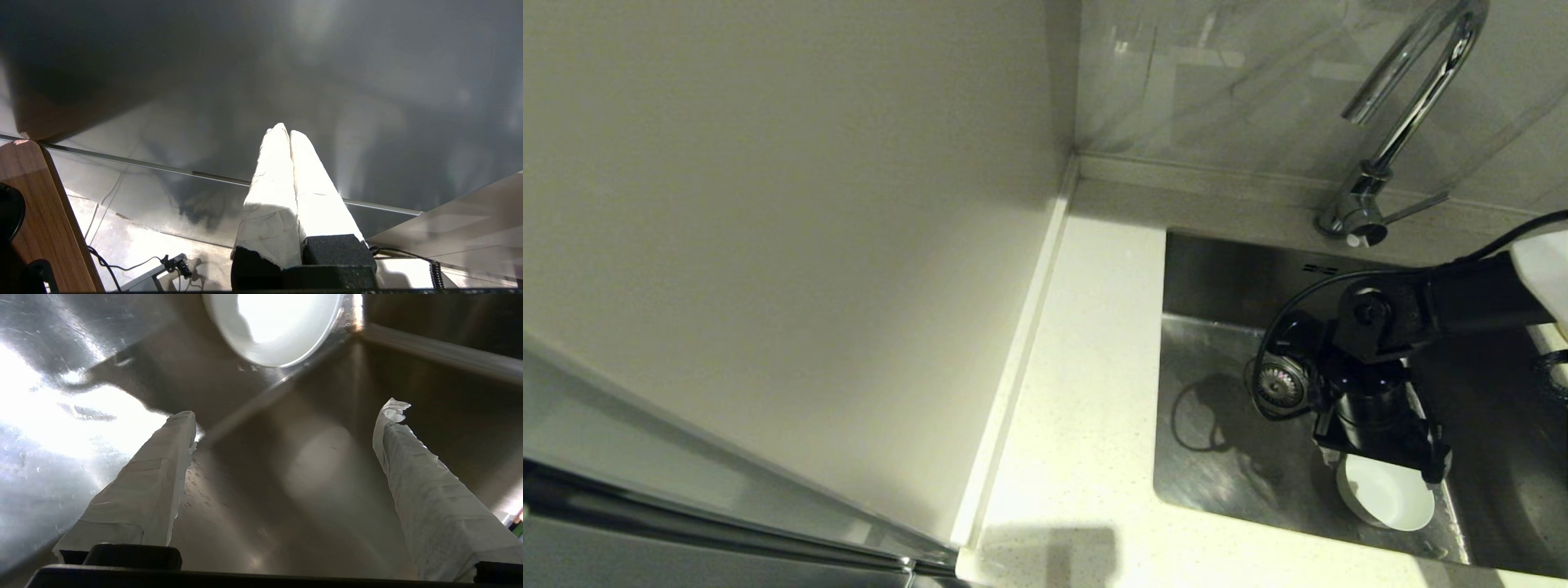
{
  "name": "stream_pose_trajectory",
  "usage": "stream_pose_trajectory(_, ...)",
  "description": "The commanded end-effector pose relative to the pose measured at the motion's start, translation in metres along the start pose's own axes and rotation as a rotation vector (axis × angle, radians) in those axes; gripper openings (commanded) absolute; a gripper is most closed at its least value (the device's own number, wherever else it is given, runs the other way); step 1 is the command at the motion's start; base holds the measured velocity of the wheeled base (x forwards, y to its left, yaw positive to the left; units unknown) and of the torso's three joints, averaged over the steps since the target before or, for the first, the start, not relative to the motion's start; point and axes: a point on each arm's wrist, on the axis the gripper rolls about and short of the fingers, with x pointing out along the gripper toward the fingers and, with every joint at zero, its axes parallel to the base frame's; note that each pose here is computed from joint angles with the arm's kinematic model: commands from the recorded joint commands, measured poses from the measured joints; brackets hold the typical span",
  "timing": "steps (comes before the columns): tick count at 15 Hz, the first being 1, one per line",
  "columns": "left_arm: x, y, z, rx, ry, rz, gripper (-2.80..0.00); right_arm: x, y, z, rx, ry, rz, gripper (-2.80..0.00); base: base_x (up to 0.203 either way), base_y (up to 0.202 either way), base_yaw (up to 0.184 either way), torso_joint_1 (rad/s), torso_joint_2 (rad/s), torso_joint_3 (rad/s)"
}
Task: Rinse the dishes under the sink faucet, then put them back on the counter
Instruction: Put a bowl back to the table from the sink
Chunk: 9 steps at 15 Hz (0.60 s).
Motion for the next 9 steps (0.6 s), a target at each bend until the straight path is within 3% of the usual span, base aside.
stream_pose_trajectory(1, 0.000, 0.000, -0.001, 0.000, 0.003, 0.001, -2.80, 0.021, 0.021, 0.000, -0.015, 0.025, -0.033, 0.00, 0.000, 0.000, 0.000, 0.000, 0.00, 0.000)
stream_pose_trajectory(6, 0.000, 0.000, -0.001, 0.000, 0.003, 0.000, -2.80, 0.039, 0.039, 0.035, 0.094, 0.114, 0.083, 0.00, 0.000, 0.000, 0.000, 0.000, 0.00, 0.000)
stream_pose_trajectory(9, 0.000, 0.000, -0.001, 0.000, 0.003, 0.000, -2.80, 0.060, 0.037, 0.054, 0.151, 0.132, 0.077, 0.00, 0.000, 0.000, 0.000, 0.000, 0.00, 0.000)
